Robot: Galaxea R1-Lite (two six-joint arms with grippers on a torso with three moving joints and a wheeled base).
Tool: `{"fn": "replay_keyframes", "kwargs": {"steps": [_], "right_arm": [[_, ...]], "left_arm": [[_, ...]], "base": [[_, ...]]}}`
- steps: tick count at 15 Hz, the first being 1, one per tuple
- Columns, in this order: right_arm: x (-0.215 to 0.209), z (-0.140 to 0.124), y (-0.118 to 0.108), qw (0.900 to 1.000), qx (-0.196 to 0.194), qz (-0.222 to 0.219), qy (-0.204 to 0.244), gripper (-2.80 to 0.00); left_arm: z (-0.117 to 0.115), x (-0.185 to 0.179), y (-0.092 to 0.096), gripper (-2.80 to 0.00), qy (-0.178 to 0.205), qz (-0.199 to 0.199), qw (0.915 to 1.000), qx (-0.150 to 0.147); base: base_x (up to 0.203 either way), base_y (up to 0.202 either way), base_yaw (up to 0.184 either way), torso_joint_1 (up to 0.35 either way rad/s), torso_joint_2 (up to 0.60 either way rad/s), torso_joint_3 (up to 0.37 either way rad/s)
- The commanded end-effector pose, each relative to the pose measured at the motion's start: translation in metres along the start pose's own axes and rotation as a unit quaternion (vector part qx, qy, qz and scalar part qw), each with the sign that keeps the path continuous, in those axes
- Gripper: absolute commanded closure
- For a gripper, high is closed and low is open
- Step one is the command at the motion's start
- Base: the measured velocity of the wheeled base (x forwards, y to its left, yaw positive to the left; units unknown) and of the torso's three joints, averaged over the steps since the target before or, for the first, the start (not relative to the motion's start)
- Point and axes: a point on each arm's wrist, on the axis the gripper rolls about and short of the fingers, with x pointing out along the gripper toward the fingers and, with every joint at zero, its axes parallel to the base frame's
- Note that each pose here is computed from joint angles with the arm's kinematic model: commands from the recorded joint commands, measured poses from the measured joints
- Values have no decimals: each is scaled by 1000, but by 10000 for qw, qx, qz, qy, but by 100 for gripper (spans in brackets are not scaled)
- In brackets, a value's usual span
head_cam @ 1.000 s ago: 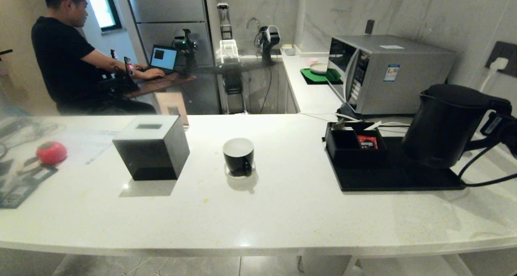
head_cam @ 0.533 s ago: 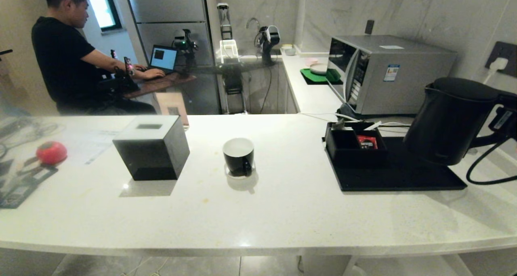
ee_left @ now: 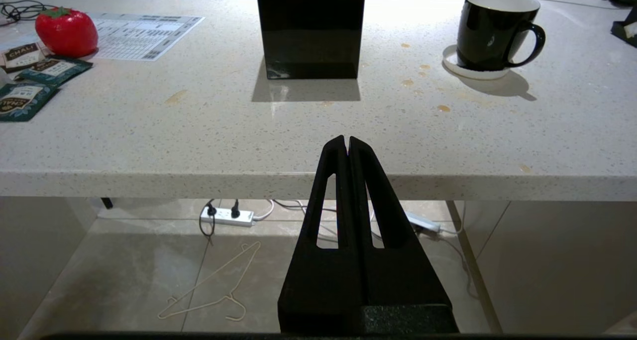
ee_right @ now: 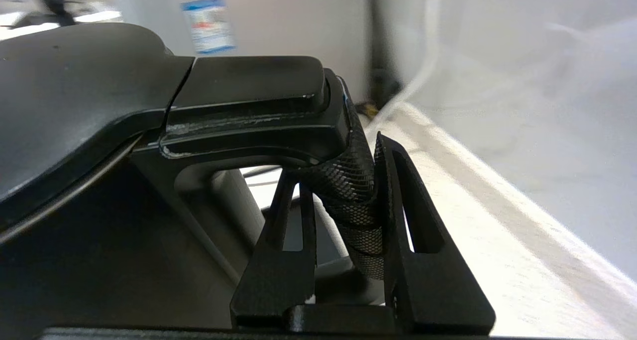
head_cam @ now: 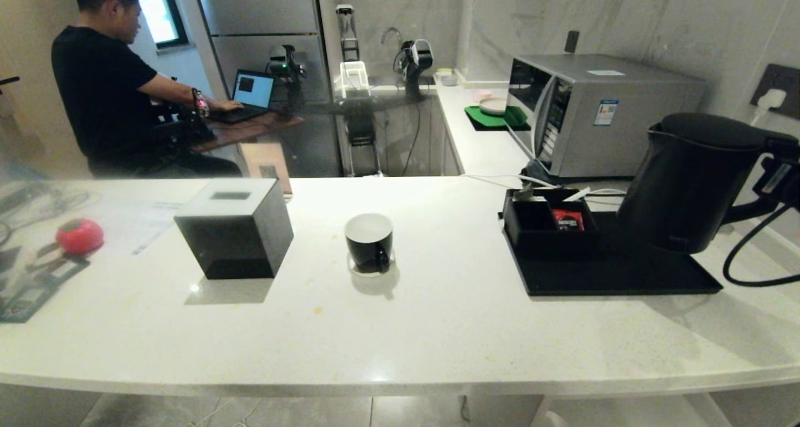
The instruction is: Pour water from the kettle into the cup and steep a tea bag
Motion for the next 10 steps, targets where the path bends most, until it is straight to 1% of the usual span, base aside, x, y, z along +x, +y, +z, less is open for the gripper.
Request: {"fn": "replay_keyframes", "kwargs": {"steps": [1, 6, 10], "right_arm": [[-4, 4, 12, 9998, 34, 201, -77, 0], [-15, 6, 43, 9975, 83, 707, -3, 0], [-26, 7, 67, 9938, 112, 1106, 79, 0]], "left_arm": [[0, 0, 0, 0, -2, 1, 10000, -2], [0, 0, 0, 0, -2, 1, 10000, -2], [0, 0, 0, 0, -2, 1, 10000, -2]], "base": [[0, 0, 0, 0, 0, 0], [0, 0, 0, 0, 0, 0], [0, 0, 0, 0, 0, 0]]}}
